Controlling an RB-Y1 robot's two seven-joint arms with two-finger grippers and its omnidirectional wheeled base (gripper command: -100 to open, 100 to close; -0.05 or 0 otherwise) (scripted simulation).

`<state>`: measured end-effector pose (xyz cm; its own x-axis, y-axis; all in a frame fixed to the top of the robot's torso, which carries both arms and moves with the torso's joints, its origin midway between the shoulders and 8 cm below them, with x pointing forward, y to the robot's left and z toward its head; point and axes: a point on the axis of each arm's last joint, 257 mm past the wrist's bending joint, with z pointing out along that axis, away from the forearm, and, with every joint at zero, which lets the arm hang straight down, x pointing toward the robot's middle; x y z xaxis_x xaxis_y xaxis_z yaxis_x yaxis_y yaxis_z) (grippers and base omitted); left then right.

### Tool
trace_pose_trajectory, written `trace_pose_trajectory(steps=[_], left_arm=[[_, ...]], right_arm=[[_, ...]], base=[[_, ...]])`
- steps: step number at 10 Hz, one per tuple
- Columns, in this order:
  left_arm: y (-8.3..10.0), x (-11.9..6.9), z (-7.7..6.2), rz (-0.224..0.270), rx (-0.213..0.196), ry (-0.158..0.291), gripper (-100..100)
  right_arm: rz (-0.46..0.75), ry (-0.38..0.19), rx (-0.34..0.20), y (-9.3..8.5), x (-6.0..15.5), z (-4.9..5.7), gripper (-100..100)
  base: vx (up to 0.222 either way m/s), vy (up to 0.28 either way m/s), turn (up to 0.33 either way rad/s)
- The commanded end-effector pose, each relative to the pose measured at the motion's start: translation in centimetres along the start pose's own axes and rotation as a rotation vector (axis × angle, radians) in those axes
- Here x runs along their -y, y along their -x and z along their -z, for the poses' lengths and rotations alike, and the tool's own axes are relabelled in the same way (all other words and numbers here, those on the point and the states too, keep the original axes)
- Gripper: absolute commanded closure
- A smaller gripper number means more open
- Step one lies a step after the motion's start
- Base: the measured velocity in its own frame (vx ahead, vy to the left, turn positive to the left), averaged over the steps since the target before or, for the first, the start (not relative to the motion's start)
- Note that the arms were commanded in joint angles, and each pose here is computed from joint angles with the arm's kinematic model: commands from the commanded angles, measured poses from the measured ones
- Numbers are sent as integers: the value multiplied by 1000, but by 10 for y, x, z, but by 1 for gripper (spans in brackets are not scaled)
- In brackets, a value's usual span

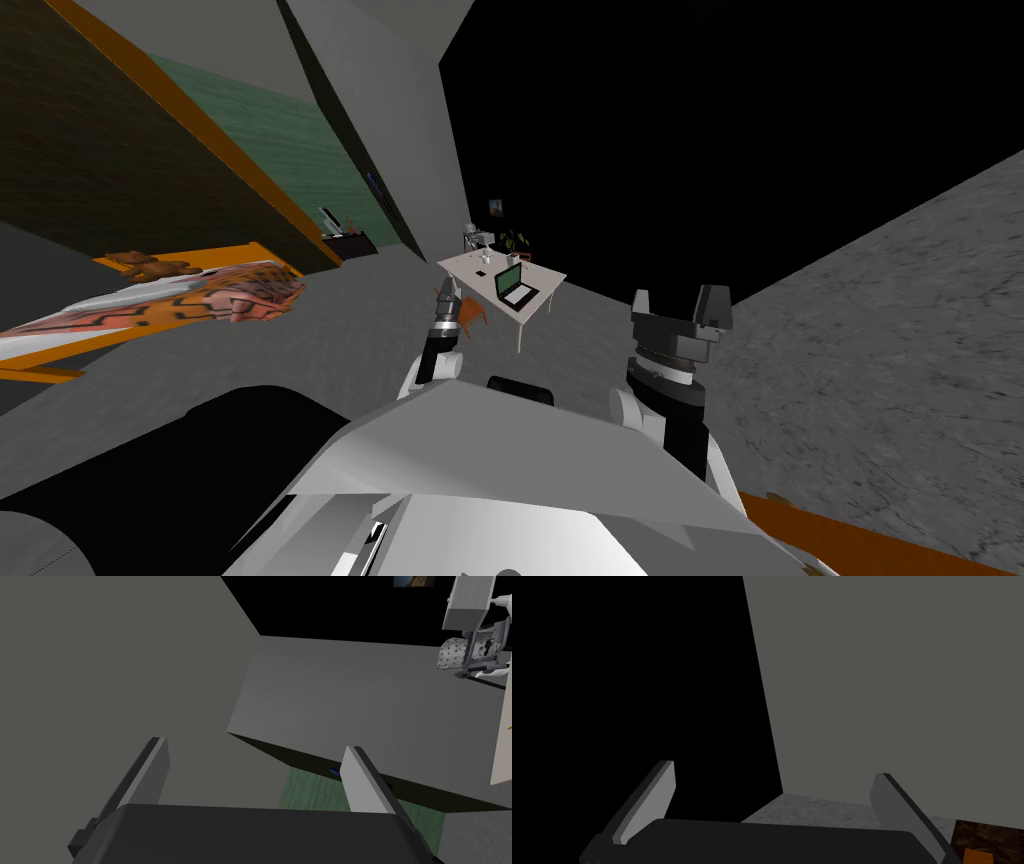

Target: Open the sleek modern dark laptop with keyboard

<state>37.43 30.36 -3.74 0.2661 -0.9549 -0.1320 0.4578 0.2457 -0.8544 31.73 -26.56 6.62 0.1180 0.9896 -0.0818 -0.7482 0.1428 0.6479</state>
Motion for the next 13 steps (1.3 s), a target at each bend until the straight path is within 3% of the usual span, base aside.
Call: trace_pose_trajectory(steps=[1,9,10,13], left_arm=[[0,0,0,0,0,0,0],[0,0,0,0,0,0,0],[-4,-2,-1,-27,-41,-1,-100],[-15,-10,-1,-83,-118,9,-100]], right_arm=[[0,0,0,0,0,0,0],[0,0,0,0,0,0,0],[0,0,0,0,0,0,0],[0,0,0,0,0,0,0]], base=[[0,0,0],[0,0,0],[18,11,-43],[43,35,-70]])
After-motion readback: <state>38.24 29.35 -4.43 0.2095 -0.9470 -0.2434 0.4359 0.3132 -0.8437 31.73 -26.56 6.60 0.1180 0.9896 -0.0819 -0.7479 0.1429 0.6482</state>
